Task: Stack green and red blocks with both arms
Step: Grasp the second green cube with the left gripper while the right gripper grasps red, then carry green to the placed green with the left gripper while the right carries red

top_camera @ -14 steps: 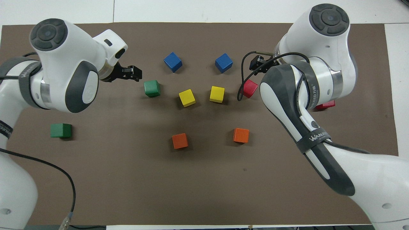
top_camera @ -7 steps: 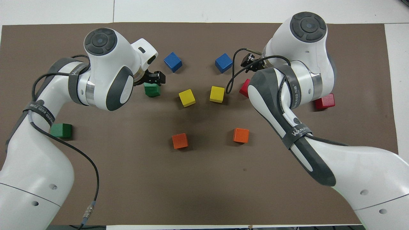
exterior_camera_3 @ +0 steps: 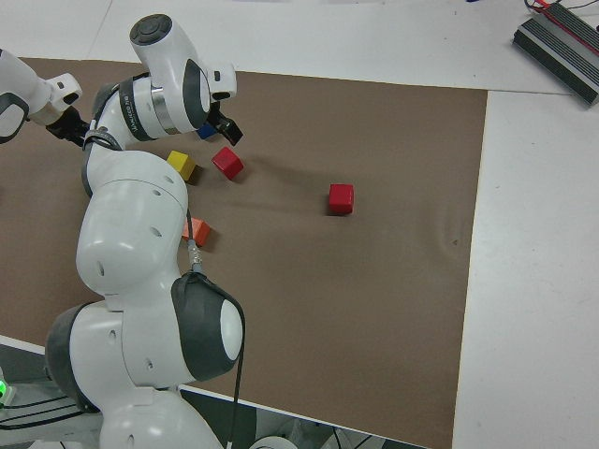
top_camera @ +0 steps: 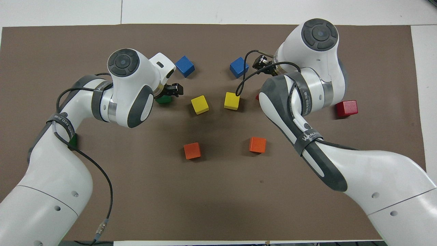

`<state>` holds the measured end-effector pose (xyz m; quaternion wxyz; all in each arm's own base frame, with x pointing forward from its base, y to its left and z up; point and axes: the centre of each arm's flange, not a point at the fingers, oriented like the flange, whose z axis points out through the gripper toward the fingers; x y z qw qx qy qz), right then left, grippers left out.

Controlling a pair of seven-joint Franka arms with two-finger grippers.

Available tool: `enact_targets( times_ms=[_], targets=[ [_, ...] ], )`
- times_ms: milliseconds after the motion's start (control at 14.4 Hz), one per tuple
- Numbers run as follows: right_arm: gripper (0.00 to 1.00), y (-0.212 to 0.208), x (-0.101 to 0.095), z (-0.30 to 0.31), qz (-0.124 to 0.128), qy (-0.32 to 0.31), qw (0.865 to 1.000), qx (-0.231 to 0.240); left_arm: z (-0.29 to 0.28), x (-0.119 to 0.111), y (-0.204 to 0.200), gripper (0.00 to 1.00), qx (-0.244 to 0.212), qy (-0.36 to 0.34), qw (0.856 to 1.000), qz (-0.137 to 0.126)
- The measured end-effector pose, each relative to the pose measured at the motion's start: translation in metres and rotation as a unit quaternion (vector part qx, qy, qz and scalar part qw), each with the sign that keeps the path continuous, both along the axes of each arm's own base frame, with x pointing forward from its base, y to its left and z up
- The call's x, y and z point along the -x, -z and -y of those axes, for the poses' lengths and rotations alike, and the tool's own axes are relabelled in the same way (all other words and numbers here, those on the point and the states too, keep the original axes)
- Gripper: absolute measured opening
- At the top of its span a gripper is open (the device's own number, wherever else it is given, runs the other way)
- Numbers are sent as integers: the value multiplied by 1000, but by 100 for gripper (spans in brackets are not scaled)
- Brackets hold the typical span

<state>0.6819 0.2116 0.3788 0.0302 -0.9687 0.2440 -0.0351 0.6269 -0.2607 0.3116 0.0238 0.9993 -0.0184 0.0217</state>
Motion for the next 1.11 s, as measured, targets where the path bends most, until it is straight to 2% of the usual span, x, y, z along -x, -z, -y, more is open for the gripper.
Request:
enact_targets(
  times_ms=[347,485,554,693,762,1109],
  targets=[
    [100,35,4,3,-1,1,1000,1,-2,6,15,100,0,-1,1000,3],
    [100,42,8,2,-7,0,1000,2,-3,9,21,87,1,-3,1000,4],
    [100,45,10,1,-9,-1,1000,2,-4,10,22,86,1,-6,1000,4],
    [100,48,12,0,-12,-2,1000,3,-7,8,19,59,-2,-11,1000,8],
    [100,49,13,0,-13,-2,1000,3,-6,8,15,56,-1,-11,1000,10],
    [100,62,20,-1,-12,-1,1000,2,-10,3,4,56,-5,-18,1000,6]
  ],
)
